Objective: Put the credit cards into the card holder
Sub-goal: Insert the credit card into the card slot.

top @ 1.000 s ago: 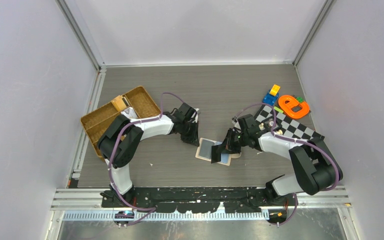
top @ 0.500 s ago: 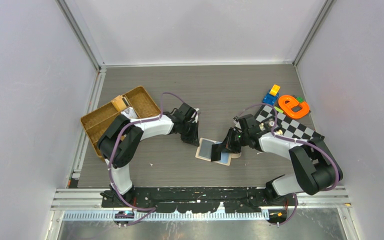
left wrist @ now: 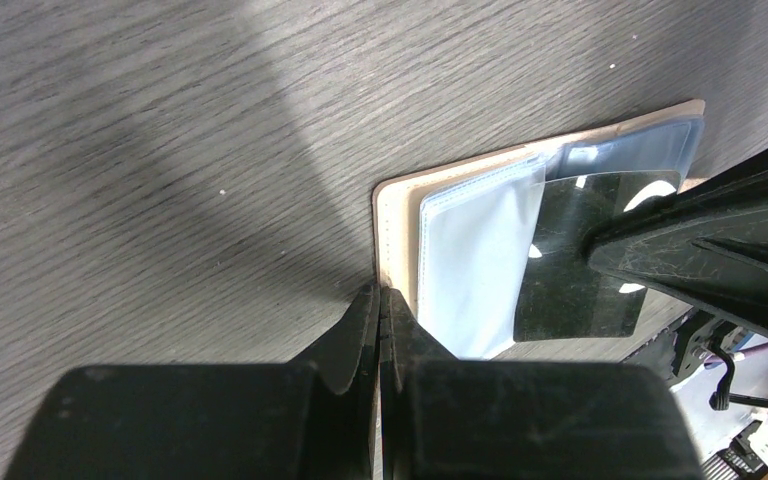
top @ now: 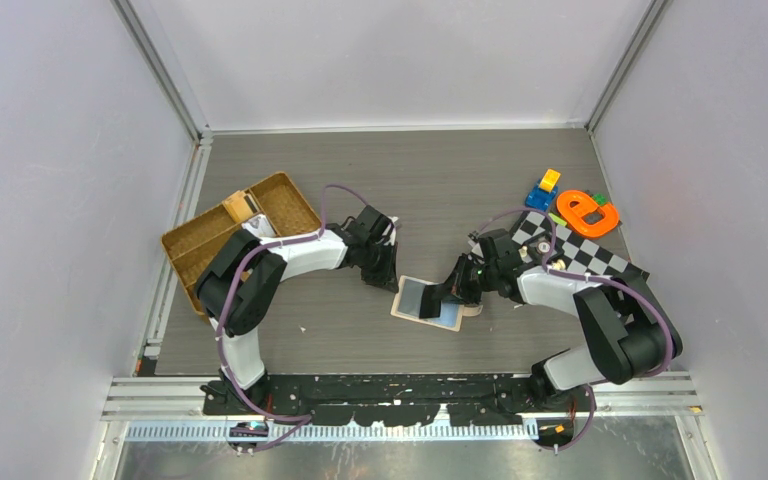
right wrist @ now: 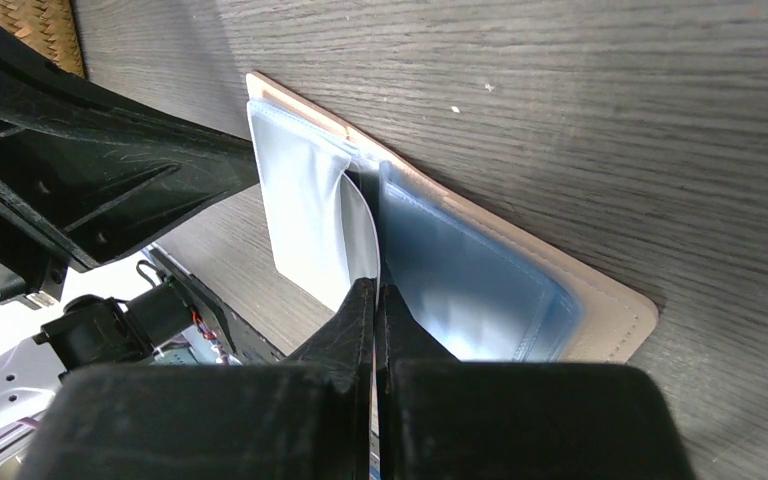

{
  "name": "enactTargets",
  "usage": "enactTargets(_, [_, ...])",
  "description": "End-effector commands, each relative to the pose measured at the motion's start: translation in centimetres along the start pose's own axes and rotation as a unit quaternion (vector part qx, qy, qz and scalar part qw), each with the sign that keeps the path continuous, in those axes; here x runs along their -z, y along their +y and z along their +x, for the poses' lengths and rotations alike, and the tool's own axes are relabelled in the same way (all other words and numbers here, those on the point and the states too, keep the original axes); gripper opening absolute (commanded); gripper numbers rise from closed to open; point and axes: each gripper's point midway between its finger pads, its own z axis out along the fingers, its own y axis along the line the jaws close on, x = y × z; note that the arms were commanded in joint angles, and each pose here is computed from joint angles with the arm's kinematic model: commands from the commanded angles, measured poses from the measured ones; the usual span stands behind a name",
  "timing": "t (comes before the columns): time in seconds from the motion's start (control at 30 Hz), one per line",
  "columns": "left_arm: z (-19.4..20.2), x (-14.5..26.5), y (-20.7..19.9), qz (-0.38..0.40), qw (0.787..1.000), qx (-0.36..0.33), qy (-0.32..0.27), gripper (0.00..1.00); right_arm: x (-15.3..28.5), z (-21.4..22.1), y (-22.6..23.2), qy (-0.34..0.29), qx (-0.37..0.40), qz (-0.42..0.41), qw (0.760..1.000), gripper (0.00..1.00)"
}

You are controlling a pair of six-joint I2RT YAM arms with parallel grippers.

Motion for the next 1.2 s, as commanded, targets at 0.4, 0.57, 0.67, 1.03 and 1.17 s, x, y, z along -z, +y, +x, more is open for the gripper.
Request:
enactTargets(0.4, [3.0,-0.1,6.2,-0.116,0.993,-0.002,0.038,0.0,0.0,0.0,-3.8,-0.022,0.019,0.077,0.997,0.0])
enactTargets(0.57, [2.9,-0.1,6.2,-0.117,0.992,-0.003,0.037,0.0,0.0,0.2,-3.8,-0.019,0.022,0.074,0.997,0.0])
enactTargets(0.67, [2.9,-0.1,6.1,-0.116,0.993,-0.002,0.036,0.0,-0.1,0.2,-4.1,-0.019,0.023,0.077,0.997,0.0])
enactTargets(1.03, [2.9,-0.1,5.8,-0.107,0.994,-0.002,0.035,0.0,-0.4,-0.2,-4.6,-0.028,0.04,0.081,0.995,0.01])
enactTargets(1.17, [3.0,-0.2,5.6,-0.099,0.995,0.001,0.035,0.0,-0.5,-0.1,-4.7,-0.028,0.032,0.083,0.996,0.0])
